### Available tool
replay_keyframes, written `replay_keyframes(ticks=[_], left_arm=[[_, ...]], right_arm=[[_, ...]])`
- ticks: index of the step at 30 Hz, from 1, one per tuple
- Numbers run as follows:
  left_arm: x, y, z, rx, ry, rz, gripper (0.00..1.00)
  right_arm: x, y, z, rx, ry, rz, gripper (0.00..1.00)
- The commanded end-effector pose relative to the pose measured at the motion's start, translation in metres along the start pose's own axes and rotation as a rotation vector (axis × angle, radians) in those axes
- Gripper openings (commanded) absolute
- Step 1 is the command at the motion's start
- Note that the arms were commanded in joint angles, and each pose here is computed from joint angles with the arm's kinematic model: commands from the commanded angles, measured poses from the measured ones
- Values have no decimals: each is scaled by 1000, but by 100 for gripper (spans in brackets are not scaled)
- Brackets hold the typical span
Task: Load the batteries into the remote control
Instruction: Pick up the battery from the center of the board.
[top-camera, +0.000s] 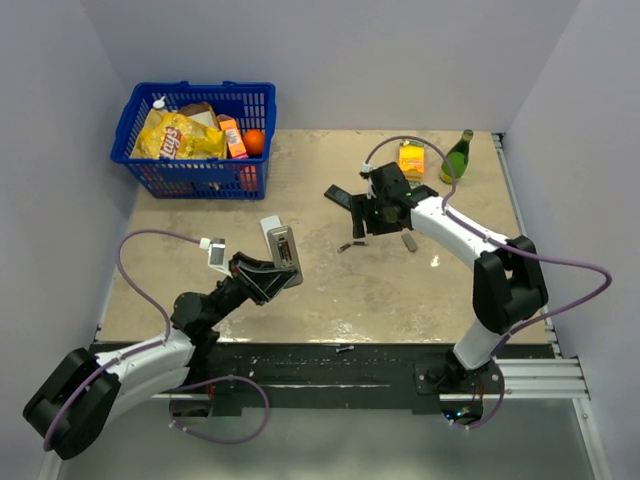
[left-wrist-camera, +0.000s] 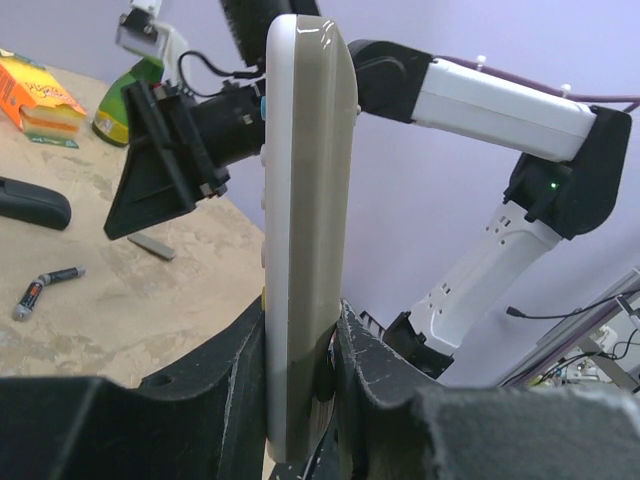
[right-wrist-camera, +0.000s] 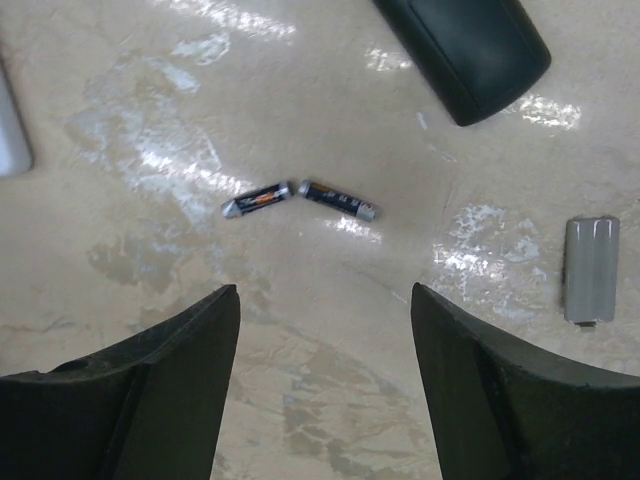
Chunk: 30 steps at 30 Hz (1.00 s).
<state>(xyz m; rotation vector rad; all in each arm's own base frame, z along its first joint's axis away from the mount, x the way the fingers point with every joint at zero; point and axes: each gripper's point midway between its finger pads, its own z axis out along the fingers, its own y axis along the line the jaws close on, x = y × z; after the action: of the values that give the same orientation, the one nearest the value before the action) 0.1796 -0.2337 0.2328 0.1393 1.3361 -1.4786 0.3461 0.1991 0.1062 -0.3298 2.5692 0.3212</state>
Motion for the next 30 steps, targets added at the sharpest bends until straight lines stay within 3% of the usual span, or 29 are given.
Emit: replay_keyframes(ticks=[1,7,11,14,22,30], left_arm=[[43,29,-48,-79,84,5,0],[43,49,-36,-192,141,6,0],[23,52,-21,-253,153,66,0],[11,53,-16,-288,180,119,0],[-13,53,-15,-380,241,220,0],[-75,31,-12,-443,178,479,0]], right_arm=[[-20,-13,16,96,-108,158,72],[-7,-34,44,213,-85,218,69],[-12,-25,50,169,-102,210,63],[-17,-6,52,58,-89,84,61],[-15,-3,37,-5,2,-408,64],[6,12,47,-59,202,-929,65]])
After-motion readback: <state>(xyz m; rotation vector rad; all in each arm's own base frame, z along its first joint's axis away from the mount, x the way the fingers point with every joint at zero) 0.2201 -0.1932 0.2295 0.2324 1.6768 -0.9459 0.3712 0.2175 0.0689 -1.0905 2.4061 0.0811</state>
